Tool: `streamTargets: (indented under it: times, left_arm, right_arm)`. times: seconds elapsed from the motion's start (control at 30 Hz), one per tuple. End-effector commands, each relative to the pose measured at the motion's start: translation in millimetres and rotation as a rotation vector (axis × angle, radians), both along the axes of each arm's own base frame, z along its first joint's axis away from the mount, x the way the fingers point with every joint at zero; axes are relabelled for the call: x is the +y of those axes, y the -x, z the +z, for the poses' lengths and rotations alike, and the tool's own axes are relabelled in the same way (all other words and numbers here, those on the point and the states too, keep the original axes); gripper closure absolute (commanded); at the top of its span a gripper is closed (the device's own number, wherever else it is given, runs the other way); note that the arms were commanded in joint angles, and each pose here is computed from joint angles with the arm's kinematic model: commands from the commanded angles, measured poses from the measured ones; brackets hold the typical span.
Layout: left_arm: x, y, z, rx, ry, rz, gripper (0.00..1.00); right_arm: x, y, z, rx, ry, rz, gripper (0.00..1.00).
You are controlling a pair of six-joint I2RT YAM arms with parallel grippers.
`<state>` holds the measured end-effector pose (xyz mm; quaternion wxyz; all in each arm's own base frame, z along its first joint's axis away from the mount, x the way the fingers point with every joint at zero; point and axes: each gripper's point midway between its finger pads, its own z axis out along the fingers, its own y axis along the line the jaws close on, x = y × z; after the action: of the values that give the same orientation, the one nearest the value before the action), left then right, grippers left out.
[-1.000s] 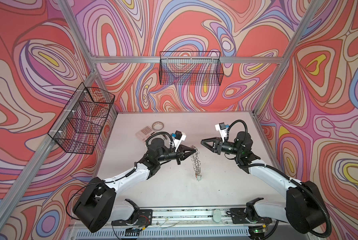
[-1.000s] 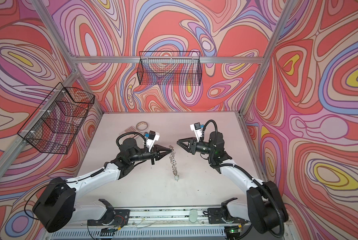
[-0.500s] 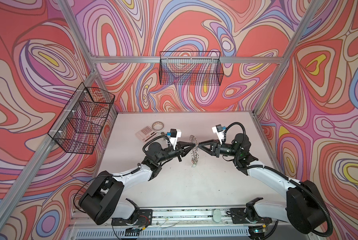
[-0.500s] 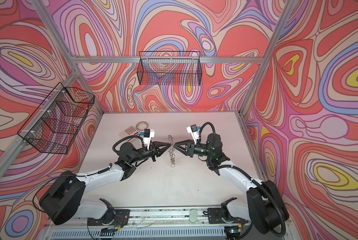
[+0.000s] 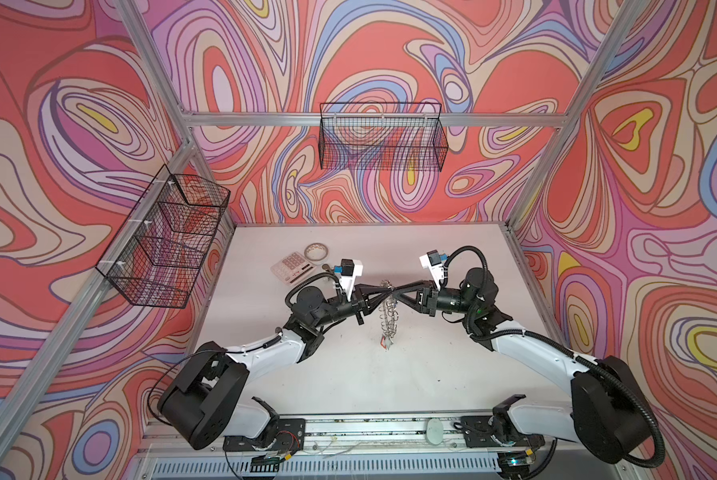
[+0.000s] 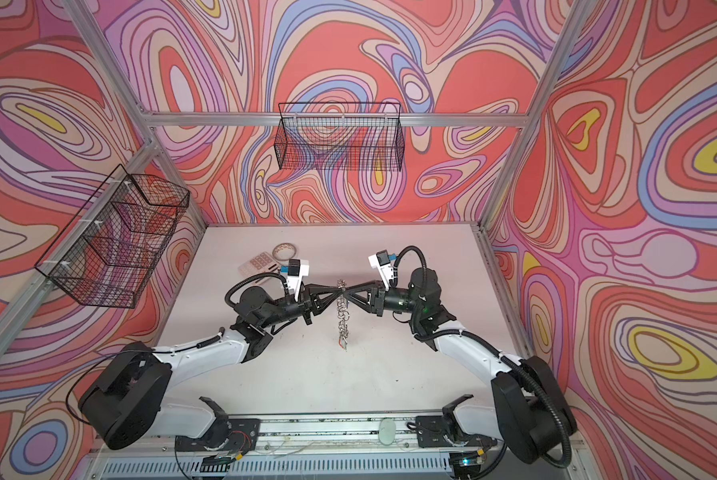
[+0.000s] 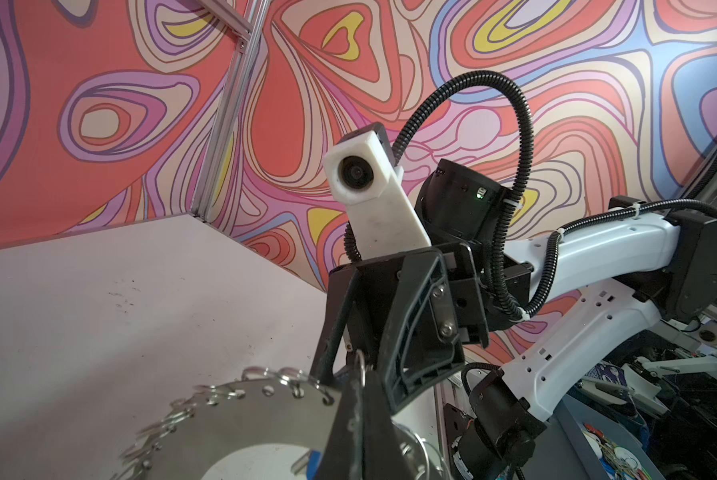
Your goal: Put the keys on the keyring
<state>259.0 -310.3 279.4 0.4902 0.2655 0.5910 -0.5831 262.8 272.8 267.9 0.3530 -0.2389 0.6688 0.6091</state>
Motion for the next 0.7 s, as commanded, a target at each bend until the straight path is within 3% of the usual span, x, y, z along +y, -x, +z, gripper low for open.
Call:
streamTargets:
  times: [0.0, 0.17, 0.3, 0.57, 0.67]
  left_arm:
    - [0, 6, 18, -0.064, 0.055, -0.012, 1.0]
    - [-1, 7, 15, -0.061, 0.042, -0.017, 1.0]
    - [-1, 8, 5, -0.047, 0.005, -0.022, 1.0]
    - [0, 16, -12, -0.014, -0.097, -0.062, 1.0]
    - [3, 18, -13, -0.012, -0.128, -0.073, 0.93]
  right_arm:
    - [8, 1, 11, -0.032, -0.018, 0.021, 0.73]
    - [11, 2, 10, -0.03, -0.02, 0.026, 0.91]
    - [10, 0, 8, -0.028, -0.019, 0.011, 1.0]
    - [5, -7, -3, -0.066, 0.033, -0.061, 1.0]
    - [3, -10, -9, -0.086, 0.076, -0.084, 1.0]
